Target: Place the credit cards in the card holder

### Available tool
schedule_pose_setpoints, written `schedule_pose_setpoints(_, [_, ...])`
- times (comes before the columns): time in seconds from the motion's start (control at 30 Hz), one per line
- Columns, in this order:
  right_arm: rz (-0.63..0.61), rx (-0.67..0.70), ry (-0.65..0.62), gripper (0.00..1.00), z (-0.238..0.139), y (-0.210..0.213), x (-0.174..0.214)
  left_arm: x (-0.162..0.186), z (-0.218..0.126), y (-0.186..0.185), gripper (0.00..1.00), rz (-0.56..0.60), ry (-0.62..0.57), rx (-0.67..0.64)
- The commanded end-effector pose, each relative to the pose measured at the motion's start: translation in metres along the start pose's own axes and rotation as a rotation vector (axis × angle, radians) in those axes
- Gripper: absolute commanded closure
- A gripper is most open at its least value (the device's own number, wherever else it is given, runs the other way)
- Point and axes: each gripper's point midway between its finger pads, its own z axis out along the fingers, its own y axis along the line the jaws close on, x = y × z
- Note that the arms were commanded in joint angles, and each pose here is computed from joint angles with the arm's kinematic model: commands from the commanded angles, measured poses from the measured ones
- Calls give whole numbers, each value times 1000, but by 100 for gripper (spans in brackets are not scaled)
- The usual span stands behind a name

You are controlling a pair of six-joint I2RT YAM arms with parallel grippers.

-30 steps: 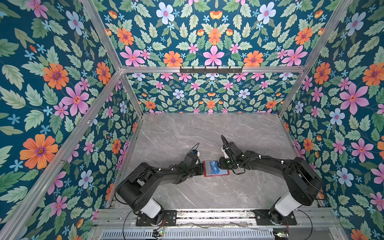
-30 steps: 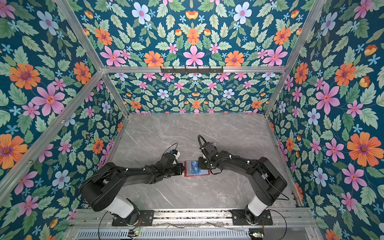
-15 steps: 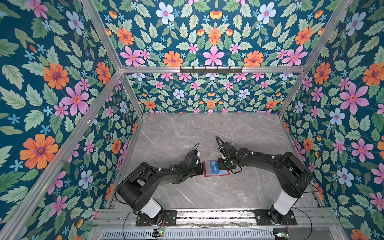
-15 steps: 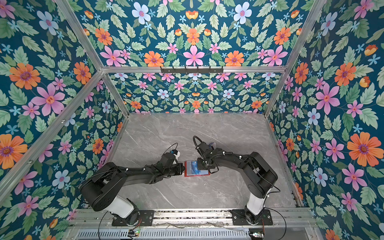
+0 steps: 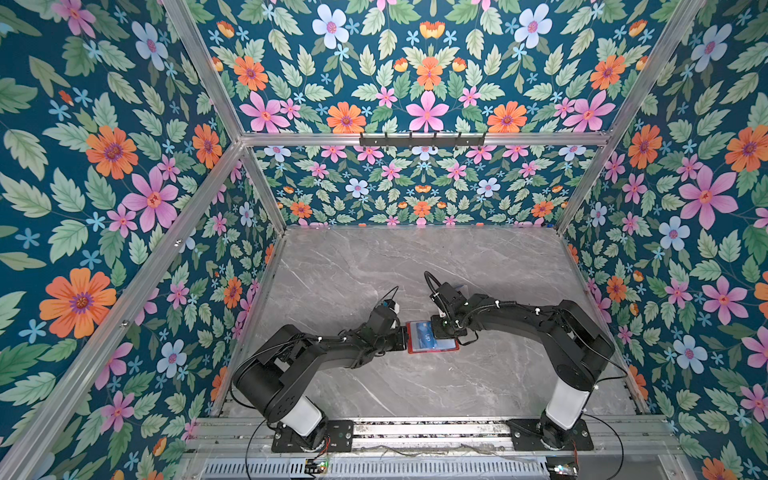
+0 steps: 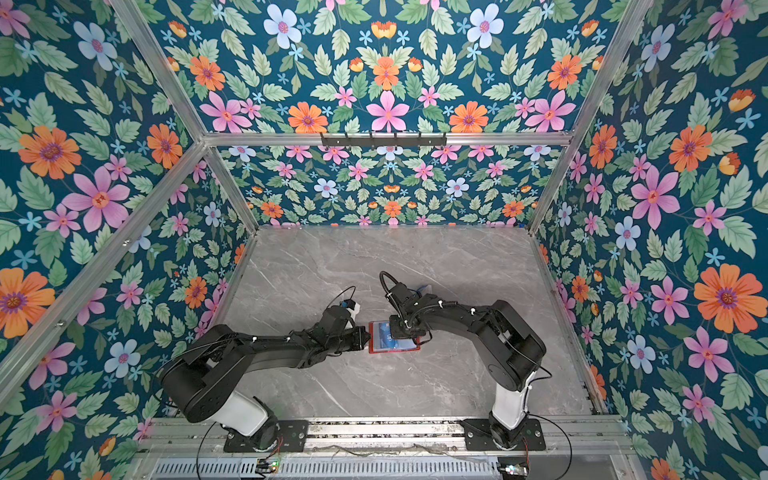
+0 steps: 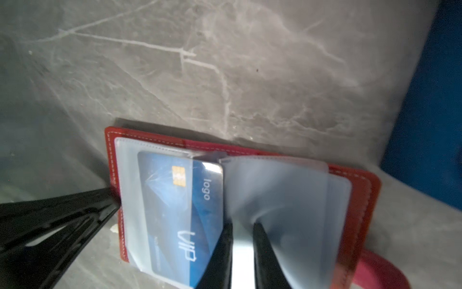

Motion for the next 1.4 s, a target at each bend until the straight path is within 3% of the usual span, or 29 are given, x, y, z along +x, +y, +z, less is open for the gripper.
schedule_pose_setpoints(0.0, [-2,75,70,77,7,-17,19,22,0,20,100,-13,80,-79])
schedule_pose_setpoints(0.47, [-38,112,85,61,6,-16,24,22,0,20,100,-14,80,-77])
schedule_pose_setpoints(1.17, [-2,67,-54,64,-35,-11,9,6,-9,12,100,29,48,-87])
schedule_pose_setpoints(1.37, [23,81,-39,72,-29,-23,13,-17,-22,2,67,96,18,-129])
